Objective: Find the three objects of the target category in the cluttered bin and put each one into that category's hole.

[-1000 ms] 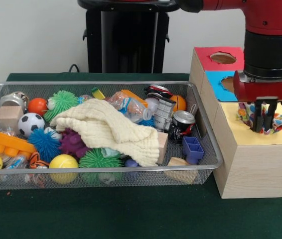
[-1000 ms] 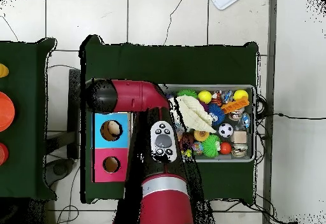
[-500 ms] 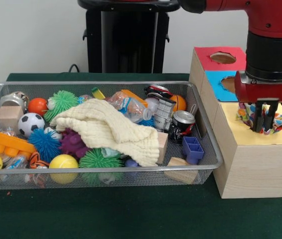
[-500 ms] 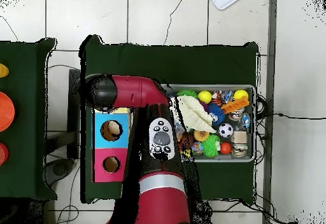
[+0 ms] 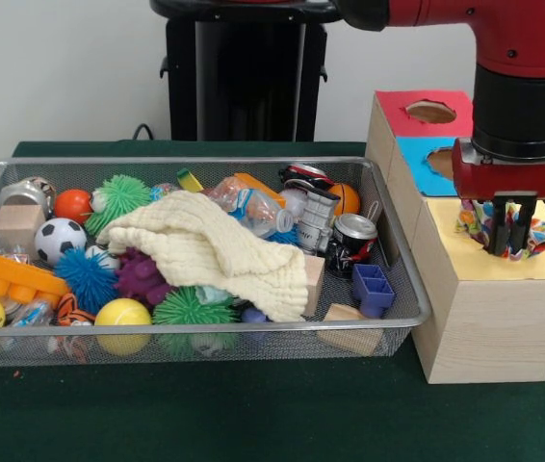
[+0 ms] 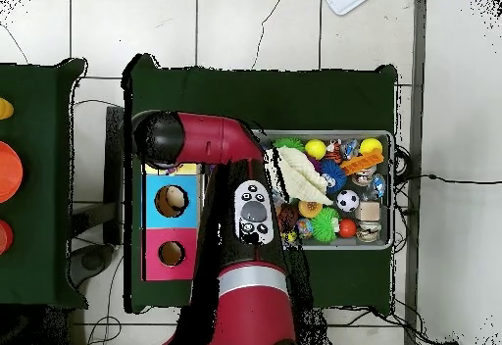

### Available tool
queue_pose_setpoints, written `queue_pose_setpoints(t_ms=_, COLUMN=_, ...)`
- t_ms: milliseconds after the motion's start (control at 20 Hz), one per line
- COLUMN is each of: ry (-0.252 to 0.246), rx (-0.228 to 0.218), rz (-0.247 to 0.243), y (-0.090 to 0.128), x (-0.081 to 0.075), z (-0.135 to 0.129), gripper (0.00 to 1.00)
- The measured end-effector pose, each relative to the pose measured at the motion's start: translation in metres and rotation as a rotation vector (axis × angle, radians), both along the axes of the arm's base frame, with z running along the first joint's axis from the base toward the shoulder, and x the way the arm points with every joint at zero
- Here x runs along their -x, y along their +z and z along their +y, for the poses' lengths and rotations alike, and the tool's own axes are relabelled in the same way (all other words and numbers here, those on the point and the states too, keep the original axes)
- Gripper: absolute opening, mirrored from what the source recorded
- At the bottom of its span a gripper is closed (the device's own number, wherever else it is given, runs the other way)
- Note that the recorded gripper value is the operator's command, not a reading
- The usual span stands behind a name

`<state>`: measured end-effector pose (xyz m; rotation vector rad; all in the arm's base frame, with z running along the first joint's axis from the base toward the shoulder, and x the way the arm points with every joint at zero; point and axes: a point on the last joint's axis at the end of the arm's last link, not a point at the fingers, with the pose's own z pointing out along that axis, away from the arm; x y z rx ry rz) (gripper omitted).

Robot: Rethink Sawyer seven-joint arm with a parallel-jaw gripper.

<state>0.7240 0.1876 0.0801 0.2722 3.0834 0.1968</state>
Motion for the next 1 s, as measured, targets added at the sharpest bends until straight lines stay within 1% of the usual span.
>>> queue_pose_setpoints(t_ms=1000, ry=-0.010, rx=-0.006, rz=0.003, y=0.0000, x=-0.0006, z=-0.0007, gripper=0.00)
